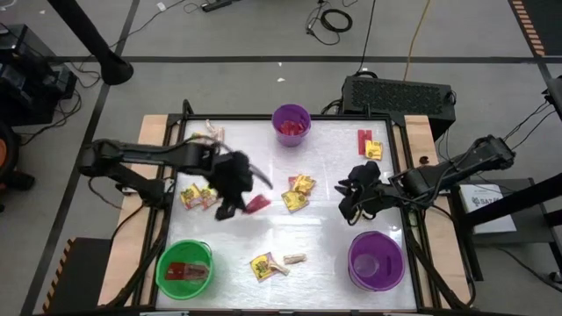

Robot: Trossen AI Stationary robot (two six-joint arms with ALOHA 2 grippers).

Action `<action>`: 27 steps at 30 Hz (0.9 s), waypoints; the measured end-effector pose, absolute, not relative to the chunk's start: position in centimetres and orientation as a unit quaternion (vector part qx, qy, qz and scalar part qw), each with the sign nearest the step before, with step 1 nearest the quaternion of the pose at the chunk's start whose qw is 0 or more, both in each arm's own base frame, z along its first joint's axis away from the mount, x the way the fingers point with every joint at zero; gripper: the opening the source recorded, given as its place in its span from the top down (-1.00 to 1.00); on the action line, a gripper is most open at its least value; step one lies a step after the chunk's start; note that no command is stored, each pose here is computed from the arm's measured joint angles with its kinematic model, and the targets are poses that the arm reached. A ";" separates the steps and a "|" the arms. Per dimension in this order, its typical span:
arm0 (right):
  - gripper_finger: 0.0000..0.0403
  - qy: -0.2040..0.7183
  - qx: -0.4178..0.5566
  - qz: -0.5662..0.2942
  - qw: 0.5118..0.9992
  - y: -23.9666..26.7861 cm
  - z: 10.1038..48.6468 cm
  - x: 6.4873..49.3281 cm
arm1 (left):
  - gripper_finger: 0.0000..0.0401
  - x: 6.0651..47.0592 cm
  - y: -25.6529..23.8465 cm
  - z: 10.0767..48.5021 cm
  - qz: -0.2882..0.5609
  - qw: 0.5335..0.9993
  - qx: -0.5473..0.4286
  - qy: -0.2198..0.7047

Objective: Sort candy by brand, put in halloween buckets
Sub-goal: Put the red candy into the green bucket

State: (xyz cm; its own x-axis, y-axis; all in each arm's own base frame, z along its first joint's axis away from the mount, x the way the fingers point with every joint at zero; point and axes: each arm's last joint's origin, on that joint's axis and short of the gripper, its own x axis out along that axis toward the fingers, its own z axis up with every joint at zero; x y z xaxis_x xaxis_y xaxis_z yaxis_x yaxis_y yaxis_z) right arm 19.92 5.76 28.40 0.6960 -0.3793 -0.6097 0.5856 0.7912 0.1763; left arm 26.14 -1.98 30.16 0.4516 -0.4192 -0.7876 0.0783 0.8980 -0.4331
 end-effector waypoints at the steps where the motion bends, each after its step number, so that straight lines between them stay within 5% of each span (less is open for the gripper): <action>1: 0.56 0.280 0.176 -0.273 0.903 5.6 28.4 20.0 | 0.94 25.7 -2.9 30.6 -0.155 0.833 -0.178 0.501; 15: 0.56 0.258 0.174 -0.344 0.886 2.1 28.7 20.8 | 0.94 18.9 -14.6 32.6 -0.191 0.756 -0.261 0.570; 27: 0.56 0.268 0.155 -0.361 0.880 0.2 28.7 21.1 | 0.94 13.7 -17.8 31.7 -0.092 0.681 -0.273 0.673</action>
State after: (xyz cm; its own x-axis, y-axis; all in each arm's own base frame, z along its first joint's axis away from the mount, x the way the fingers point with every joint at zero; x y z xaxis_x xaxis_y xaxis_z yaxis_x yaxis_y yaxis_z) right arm 21.06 0.17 28.69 0.5955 -0.5522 -0.5834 0.7185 0.6910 0.0795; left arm 13.69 -17.79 31.70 0.0765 -0.4923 -0.8671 -0.2425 0.8343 -0.4951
